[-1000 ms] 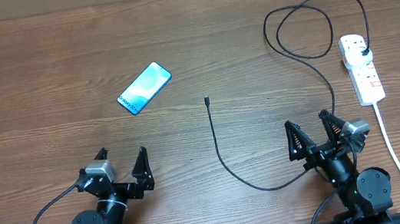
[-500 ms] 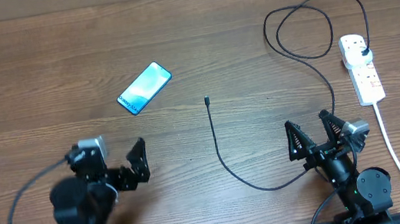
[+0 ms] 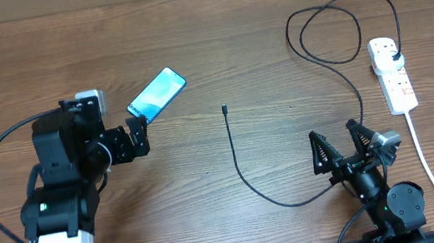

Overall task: Plug charger to phone and switch on socket
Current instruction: 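Move the left gripper over the Galaxy S24+ phone and lower, then close the left gripper on the phone's long edges, then lift the phone with the left gripper and stand it upright near the cable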

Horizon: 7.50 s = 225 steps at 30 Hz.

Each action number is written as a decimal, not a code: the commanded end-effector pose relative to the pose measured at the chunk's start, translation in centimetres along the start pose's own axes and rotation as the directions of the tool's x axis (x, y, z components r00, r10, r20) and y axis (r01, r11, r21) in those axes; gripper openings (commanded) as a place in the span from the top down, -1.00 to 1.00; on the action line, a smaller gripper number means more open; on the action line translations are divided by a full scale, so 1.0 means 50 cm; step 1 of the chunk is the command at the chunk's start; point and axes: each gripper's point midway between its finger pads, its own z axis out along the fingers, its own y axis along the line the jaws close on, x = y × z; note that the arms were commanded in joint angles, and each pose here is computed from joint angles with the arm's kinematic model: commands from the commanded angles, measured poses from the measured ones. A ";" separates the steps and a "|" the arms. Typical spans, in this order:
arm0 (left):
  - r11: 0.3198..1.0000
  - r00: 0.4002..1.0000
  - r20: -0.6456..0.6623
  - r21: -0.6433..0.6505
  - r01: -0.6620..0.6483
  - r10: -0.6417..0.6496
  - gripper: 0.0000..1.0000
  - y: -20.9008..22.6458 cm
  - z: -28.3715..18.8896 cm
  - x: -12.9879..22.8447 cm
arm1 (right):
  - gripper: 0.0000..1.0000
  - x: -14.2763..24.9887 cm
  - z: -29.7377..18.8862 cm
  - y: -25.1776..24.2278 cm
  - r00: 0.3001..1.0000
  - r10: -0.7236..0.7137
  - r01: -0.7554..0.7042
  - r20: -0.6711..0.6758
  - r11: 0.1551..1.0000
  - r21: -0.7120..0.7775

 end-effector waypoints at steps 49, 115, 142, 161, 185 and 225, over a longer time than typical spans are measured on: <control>0.917 0.859 -0.366 -0.036 -0.397 0.358 -0.99 0.026 0.156 -0.031 | -1.00 0.003 0.000 -0.006 1.000 0.003 -0.003 0.005 1.000 0.008; 0.687 0.459 -0.596 0.227 -0.691 0.659 -0.99 0.079 0.502 0.119 | -1.00 0.003 0.000 -0.006 1.000 0.003 -0.003 0.005 1.000 0.008; 0.797 0.526 -0.634 0.259 -0.546 0.567 -0.87 0.102 0.483 0.152 | -1.00 0.003 0.000 -0.006 1.000 0.003 -0.003 0.005 1.000 0.008; 0.890 0.569 -0.718 0.156 -0.428 0.400 -0.75 0.105 0.458 0.178 | -1.00 0.003 0.000 -0.006 1.000 0.003 -0.003 0.005 1.000 0.008; 0.979 0.604 -0.796 -0.094 -0.183 0.036 -0.33 -0.019 0.430 0.244 | -1.00 0.003 0.000 -0.006 1.000 0.003 -0.003 0.005 1.000 0.008; 0.985 0.653 -0.750 -0.167 -0.033 -0.105 0.09 -0.189 0.418 0.213 | -1.00 0.003 0.000 -0.006 1.000 0.003 -0.003 0.005 1.000 0.008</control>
